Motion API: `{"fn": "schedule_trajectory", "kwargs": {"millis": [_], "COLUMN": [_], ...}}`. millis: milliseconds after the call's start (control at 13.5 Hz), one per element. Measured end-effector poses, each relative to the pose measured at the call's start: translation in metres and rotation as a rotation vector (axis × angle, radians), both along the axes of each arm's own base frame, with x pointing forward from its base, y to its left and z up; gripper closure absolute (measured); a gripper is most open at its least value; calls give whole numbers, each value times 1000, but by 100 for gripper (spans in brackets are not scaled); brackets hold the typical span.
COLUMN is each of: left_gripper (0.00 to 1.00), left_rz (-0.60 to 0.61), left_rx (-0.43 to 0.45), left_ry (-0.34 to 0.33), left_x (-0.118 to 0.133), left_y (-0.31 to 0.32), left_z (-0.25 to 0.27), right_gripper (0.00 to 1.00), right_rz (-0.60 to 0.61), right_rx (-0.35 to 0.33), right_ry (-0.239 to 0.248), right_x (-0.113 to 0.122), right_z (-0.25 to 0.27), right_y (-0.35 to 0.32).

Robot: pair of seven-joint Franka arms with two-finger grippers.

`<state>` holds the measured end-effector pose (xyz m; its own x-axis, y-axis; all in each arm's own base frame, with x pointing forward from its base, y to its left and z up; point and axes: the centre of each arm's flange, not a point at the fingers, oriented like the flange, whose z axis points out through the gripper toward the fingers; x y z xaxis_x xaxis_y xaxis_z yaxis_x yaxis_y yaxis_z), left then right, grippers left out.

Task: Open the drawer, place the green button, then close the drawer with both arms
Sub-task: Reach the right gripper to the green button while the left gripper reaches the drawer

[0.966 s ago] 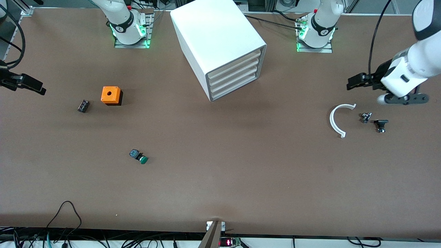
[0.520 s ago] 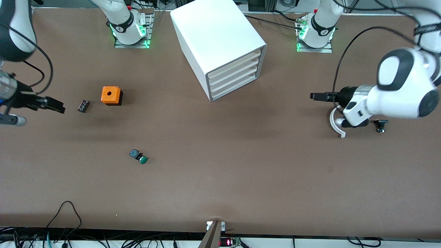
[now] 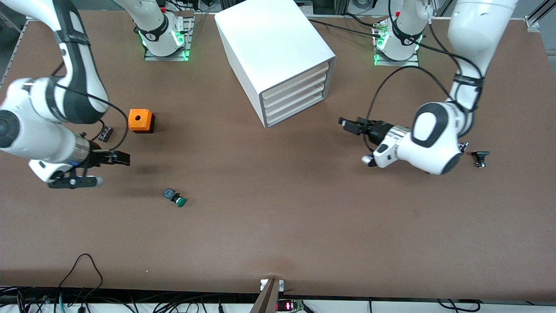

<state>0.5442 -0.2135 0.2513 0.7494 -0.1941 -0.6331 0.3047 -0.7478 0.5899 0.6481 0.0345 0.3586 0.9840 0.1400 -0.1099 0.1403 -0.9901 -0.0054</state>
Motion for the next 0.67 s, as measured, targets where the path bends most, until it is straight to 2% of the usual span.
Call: {"fn": "schedule_trajectory", "kwargs": {"millis": [149, 223, 372, 669], "left_gripper": [0, 0, 0, 1], "left_rz": [-24, -31, -45, -104], "left_rx": [-65, -104, -173, -201], "left_ry": [-32, -41, -48, -29], "left_x": [-17, -26, -49, -95], "left_y": [-26, -34, -50, -77], "left_z": [-26, -38, -62, -102], "right_gripper": [0, 0, 0, 0], "right_rz": [146, 238, 401, 655], "right_rx": [15, 25, 36, 51], "right_ry": [13, 4, -33, -113], "right_x": [4, 6, 14, 23], "right_z": [-25, -35, -58, -112], "right_y": [8, 11, 23, 66]}}
